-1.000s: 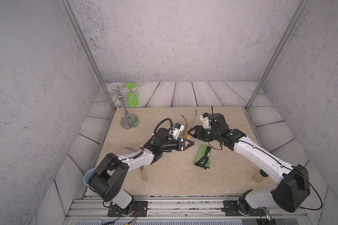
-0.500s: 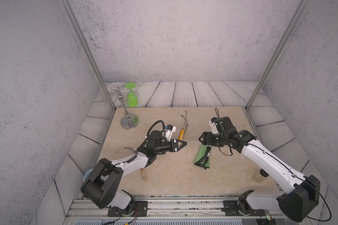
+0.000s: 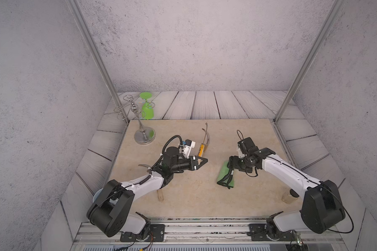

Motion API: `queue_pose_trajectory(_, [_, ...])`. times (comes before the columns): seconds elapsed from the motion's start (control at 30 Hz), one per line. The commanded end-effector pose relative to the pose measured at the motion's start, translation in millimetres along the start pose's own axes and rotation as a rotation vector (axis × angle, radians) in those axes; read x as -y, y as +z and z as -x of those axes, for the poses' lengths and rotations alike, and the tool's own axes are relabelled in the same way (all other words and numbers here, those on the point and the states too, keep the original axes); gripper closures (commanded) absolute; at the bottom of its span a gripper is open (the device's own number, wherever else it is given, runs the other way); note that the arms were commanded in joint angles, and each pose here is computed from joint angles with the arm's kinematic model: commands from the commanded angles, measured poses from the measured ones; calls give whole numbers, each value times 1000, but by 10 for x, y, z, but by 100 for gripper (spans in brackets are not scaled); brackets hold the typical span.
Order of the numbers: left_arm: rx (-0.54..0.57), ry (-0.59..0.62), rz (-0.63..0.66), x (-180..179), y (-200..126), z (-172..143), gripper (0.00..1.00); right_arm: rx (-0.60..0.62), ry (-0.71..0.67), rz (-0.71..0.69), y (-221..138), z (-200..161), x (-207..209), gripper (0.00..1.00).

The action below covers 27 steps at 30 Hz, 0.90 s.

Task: Wipe small sickles with rags
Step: Pick up the rag from the center of the board.

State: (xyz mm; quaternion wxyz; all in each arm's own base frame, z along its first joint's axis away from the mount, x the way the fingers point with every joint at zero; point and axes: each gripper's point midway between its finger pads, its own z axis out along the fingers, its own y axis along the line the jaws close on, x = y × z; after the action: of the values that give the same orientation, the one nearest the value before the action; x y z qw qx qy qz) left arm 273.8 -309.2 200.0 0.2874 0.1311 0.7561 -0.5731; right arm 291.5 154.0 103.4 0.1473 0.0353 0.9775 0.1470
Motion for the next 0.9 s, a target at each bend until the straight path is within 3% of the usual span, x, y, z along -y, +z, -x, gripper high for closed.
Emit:
queue_pose_trajectory(0.0, [35,30,-39,109,-24,96,100,-25,7,22,162,6,-11,20])
queue_pose_trajectory(0.3, [32,25,-38,123,-34,96,100,-79,45,54,525,39,-36,20])
queue_pose_trajectory(0.57, [22,22,-46,163,-29,115,100,-136,66,52,811,-13,-6,27])
queue_pose_trajectory(0.77, [8,29,-62,237,-29,135,100,-148,69,74,916,-17,-19,60])
queue_pose_trajectory(0.87, [3,24,-83,273,-41,115,100,-138,58,89,901,1,-39,71])
